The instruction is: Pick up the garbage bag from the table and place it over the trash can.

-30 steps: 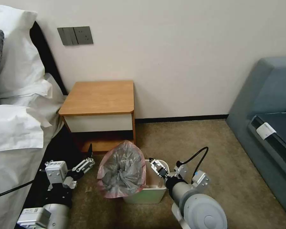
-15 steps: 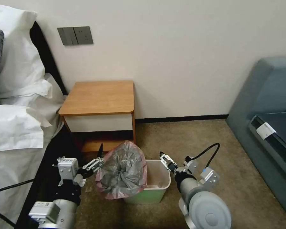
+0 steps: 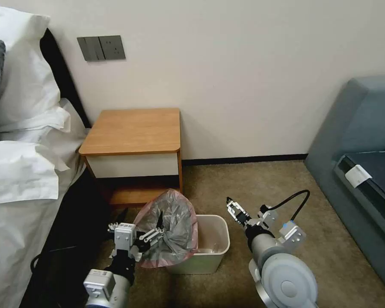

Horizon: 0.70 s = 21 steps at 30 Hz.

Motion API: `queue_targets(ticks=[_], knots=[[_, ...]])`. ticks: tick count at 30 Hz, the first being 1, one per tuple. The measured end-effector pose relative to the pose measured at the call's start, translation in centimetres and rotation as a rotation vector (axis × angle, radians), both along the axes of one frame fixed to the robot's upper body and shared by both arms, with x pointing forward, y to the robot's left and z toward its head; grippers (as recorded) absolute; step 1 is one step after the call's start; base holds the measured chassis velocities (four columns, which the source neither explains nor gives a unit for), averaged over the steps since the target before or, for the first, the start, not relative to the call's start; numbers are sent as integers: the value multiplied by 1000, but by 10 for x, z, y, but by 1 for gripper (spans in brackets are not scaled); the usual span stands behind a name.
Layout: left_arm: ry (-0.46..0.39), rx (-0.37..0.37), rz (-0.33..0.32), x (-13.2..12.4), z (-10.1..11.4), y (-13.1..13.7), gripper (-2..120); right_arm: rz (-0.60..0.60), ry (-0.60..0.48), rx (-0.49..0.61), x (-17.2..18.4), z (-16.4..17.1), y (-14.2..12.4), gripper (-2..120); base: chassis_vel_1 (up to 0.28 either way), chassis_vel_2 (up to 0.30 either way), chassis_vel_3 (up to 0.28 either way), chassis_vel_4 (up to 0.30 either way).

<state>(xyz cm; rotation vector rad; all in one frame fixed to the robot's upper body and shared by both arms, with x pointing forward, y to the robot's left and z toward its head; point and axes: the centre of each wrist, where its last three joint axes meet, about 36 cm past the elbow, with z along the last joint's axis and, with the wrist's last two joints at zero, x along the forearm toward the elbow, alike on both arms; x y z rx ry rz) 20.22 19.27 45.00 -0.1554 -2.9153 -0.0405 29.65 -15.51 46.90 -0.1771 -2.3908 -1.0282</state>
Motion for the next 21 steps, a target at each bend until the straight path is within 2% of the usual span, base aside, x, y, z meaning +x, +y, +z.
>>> queue_targets(ticks=[3,12,21], knots=[[13,-3,-9,0,-5,-4,100,-5,8,0,0,-3,2,100,0,0,0,0],[48,-15,-40,-3,-16,-12,86,-14,17,1,3,-10,8,100,0,0,0,0],[85,-27,-7,0,-23,-11,85,-30,19,-2,3,-12,8,100,0,0,0,0]])
